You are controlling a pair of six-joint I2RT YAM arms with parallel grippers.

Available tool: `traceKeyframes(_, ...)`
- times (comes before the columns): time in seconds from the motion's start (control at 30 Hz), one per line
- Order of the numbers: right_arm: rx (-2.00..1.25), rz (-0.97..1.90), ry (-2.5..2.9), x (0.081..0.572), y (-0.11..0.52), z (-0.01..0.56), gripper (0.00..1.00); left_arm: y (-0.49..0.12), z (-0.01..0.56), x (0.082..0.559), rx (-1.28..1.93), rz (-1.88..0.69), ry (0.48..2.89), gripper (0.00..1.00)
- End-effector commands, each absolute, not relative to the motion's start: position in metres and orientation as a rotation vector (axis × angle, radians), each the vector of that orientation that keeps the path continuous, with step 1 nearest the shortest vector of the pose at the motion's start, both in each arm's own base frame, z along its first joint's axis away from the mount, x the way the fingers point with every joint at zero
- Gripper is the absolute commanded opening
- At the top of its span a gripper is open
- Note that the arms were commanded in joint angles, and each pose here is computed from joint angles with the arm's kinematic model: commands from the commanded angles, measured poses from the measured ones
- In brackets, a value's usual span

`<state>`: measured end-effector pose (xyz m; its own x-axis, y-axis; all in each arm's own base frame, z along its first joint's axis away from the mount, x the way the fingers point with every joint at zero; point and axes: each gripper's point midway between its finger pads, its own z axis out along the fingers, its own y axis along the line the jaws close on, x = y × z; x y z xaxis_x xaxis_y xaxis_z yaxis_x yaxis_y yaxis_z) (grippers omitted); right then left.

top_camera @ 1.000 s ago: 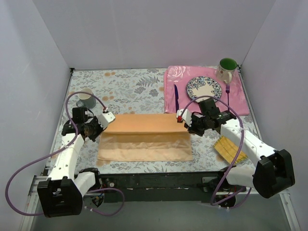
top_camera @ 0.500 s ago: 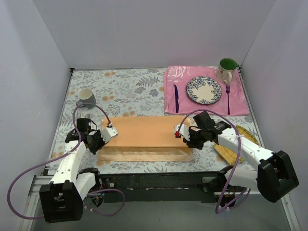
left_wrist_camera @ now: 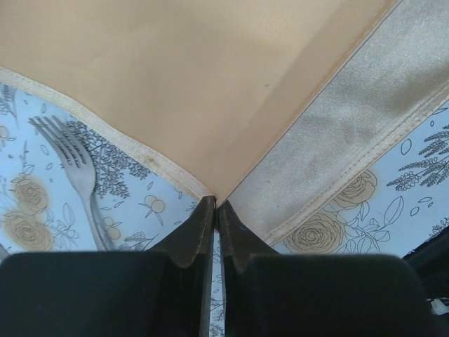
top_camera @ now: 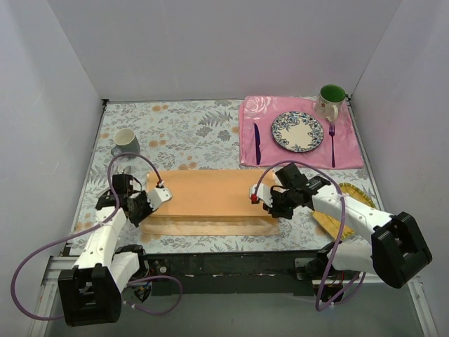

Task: Fold the napkin into a case and place the utensils inside
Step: Fold and flatten the napkin at the center of the board.

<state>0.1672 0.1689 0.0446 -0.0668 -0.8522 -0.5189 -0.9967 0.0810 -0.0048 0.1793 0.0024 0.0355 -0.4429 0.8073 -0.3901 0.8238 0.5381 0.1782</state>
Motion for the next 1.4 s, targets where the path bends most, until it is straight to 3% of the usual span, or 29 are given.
traceKeyframes(0.0,-1.797,0.527,1.966,0.171,0.177,0.076,0.01,0.004,0.076,0.206,1.280,0.011,2.274,0.00)
traceKeyframes(0.23,-1.794,0.570,1.939,0.156,0.184,0.093,0.01,0.003,0.109,0.200,1.351,0.024,2.229,0.00)
traceKeyframes(0.9,-1.916,0.555,1.968,0.146,0.178,0.044,0.01,0.012,0.045,0.173,1.450,0.013,2.315,0.02)
traceKeyframes(1.37,-1.933,0.562,1.946,0.144,0.183,0.058,0.01,0.010,0.071,0.177,1.435,0.028,2.282,0.00)
